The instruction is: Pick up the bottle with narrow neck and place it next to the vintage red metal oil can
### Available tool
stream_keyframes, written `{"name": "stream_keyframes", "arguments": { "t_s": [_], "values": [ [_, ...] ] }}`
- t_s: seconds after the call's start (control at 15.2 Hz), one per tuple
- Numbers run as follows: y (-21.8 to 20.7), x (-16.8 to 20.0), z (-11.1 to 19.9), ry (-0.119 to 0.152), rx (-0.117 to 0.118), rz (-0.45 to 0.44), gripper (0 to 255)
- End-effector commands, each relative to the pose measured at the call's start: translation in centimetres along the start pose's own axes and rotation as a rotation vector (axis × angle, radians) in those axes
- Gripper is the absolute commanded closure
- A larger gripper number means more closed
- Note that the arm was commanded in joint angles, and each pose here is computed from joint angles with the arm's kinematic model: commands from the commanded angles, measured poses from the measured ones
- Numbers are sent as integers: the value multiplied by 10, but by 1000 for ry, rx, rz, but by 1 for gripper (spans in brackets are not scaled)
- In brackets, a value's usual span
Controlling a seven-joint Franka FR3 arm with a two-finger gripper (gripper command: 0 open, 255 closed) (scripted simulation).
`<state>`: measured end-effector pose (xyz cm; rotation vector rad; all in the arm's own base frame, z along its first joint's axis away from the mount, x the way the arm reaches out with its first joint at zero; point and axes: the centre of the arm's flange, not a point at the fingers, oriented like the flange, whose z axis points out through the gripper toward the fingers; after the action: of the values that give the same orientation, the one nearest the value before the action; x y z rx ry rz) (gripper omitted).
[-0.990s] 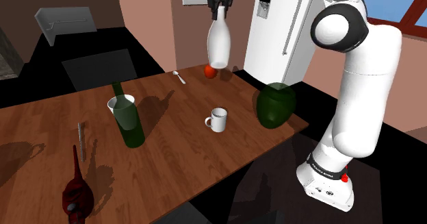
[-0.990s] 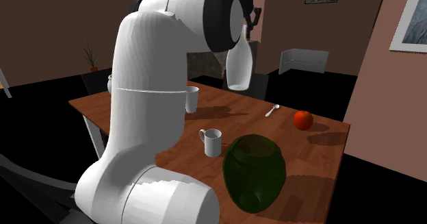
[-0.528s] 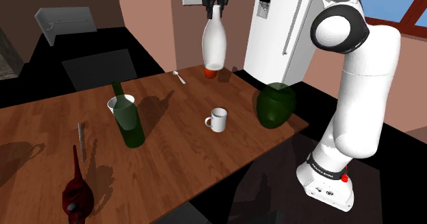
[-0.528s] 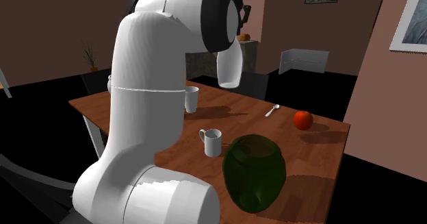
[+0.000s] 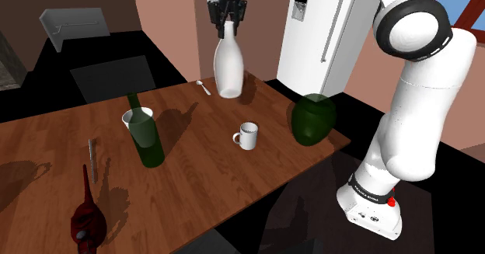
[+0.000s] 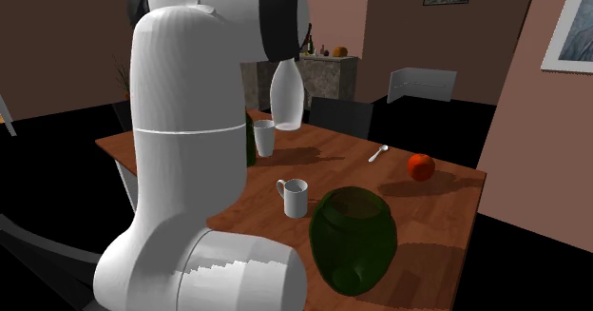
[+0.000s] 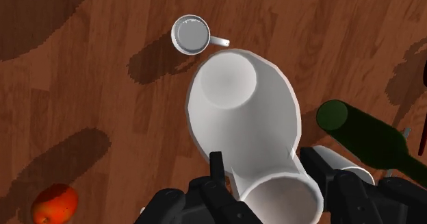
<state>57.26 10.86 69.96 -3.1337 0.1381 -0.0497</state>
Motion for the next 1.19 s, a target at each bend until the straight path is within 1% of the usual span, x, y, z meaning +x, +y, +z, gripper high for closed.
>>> {"name": "stream_keyframes", "arguments": {
  "t_s": [0.0,1.12],
  "values": [
    [-24,-8,7,1,0,1,255],
    [-233,-54,74,1,0,1,255]
  ]
}}
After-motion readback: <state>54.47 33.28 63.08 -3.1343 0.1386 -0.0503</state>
